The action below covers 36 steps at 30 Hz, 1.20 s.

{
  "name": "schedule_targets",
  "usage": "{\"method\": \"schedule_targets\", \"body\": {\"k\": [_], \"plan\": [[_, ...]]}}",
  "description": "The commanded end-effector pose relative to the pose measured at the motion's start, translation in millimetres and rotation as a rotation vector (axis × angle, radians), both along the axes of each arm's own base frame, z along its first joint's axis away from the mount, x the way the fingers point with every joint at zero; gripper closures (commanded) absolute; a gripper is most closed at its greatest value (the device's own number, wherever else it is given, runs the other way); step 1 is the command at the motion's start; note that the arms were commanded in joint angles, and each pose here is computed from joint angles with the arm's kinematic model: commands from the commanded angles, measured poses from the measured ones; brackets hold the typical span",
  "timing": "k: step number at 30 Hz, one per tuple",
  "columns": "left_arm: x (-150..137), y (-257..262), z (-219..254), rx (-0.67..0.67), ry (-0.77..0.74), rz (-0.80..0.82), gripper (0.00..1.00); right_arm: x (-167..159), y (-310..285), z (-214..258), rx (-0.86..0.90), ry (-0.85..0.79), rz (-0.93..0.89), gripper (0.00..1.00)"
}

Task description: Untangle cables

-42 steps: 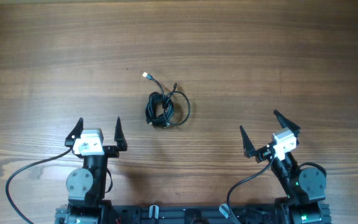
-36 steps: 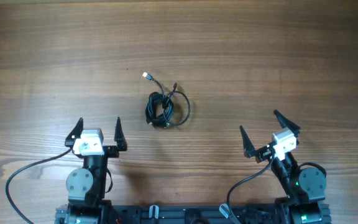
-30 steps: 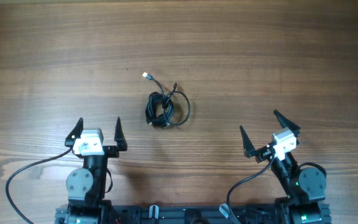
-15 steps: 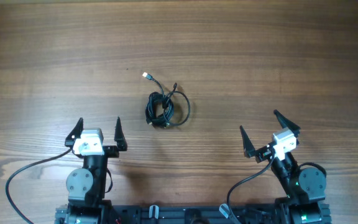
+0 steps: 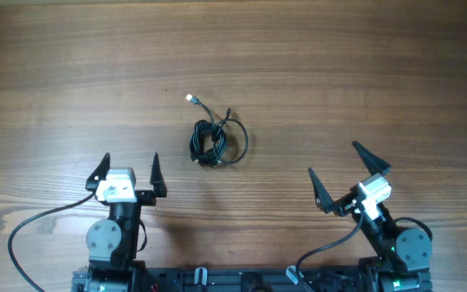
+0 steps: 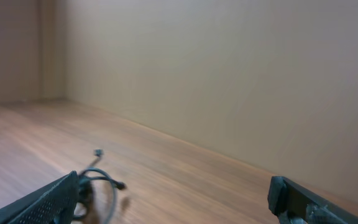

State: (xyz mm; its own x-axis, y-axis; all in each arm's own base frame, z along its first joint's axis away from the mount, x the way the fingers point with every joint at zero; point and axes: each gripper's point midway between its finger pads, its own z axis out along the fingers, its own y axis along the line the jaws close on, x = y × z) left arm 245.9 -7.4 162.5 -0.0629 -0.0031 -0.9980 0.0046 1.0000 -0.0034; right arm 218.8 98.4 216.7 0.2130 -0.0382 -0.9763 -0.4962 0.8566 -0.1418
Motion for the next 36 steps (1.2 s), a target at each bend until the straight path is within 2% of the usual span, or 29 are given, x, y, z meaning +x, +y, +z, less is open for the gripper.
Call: {"method": "schedule_targets", "body": {"k": [1, 5, 9, 15, 20, 27, 30, 33, 36], "plan": [[0, -12, 3, 0.006, -0.018, -0.072, 0.0, -12, 15, 4, 0.026, 0.017, 0.117, 0.0], [-6, -15, 36, -0.027, -0.067, -0.093, 0.0, -19, 19, 25, 0.014, 0.011, 0.149, 0.0], [-12, -30, 71, -0.03, -0.092, -0.18, 0.0, -20, 25, 39, -0.005, 0.087, 0.188, 0.0], [3, -46, 103, -0.038, 0.036, -0.265, 0.0, -15, 38, 58, -0.063, 0.235, 0.272, 0.0], [34, -61, 118, -0.064, 0.266, -0.333, 0.0, -4, 47, 69, -0.112, 0.354, 0.336, 0.0], [75, -104, 134, -0.064, 0.62, -0.434, 0.0, 33, 52, 71, -0.174, 0.714, 0.373, 0.0], [84, -129, 126, -0.053, 0.688, -0.503, 0.0, 47, 54, 68, -0.193, 0.871, 0.394, 0.0], [79, -158, 112, -0.078, 0.749, -0.621, 0.0, 64, 56, 49, -0.051, 1.083, 0.345, 0.0], [77, -166, 103, -0.076, 0.781, -0.643, 0.0, 76, 58, 24, 0.101, 1.297, 0.274, 0.0]]}}
